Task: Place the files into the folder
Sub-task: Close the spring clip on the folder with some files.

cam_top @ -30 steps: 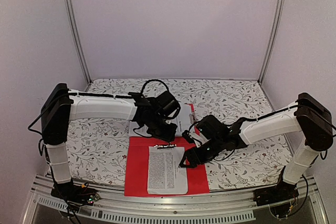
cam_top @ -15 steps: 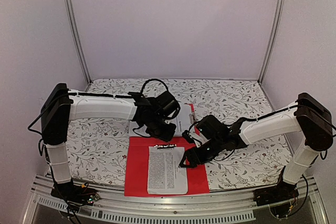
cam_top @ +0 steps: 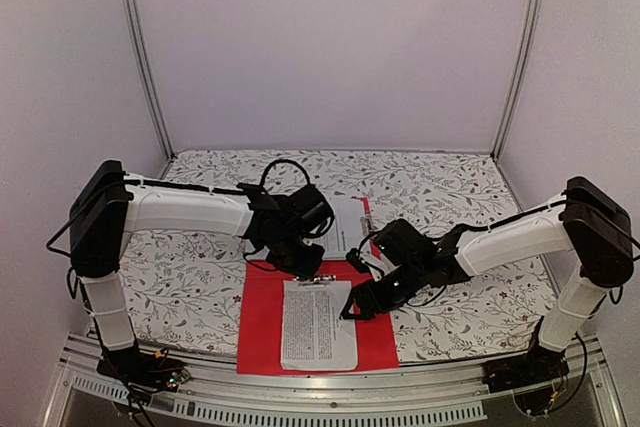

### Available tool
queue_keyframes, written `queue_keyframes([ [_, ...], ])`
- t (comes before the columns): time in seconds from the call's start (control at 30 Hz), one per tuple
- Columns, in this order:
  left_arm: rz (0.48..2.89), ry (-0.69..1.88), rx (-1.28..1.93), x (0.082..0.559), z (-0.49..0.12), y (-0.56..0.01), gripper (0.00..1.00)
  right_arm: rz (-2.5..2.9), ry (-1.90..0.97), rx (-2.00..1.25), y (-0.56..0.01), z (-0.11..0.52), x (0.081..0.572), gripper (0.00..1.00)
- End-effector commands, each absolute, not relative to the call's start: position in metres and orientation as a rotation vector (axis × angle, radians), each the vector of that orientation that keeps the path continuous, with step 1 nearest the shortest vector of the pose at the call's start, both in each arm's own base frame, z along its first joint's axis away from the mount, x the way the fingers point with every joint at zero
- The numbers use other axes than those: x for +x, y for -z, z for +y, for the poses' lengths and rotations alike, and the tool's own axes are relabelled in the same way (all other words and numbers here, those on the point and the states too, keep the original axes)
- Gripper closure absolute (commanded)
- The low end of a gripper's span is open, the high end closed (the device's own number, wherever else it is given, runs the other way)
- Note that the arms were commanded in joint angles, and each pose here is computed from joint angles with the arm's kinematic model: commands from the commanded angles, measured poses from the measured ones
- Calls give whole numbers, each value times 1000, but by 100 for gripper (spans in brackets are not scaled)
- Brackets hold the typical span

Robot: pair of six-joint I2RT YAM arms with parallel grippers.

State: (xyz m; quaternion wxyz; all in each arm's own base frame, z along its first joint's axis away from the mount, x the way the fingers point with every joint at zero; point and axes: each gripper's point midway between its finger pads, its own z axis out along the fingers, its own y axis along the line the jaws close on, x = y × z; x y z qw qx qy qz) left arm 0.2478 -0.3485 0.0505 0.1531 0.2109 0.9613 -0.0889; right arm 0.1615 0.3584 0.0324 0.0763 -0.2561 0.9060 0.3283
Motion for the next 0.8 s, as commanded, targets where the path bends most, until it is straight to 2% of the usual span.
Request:
queue_keyframes([
  [0.0, 2720, 294, 592, 247, -352, -68, 72, 2789, -948, -766, -16, 350, 153, 31],
  [0.2, 2693, 353, 597, 248, -359, -82, 56, 2789, -944, -764, -17, 349, 153, 31],
  [0.3, 2680, 343, 592, 251, -358, -86, 54, 2788, -946, -763, -17, 350, 153, 31],
  [0.57, 2692, 324, 579, 259, -356, -80, 67, 2788, -949, -762, -18, 350, 153, 32],
  [0.77, 2690, 331, 586, 265, -361, -78, 72, 2789, -950, -762, -18, 350, 153, 32],
])
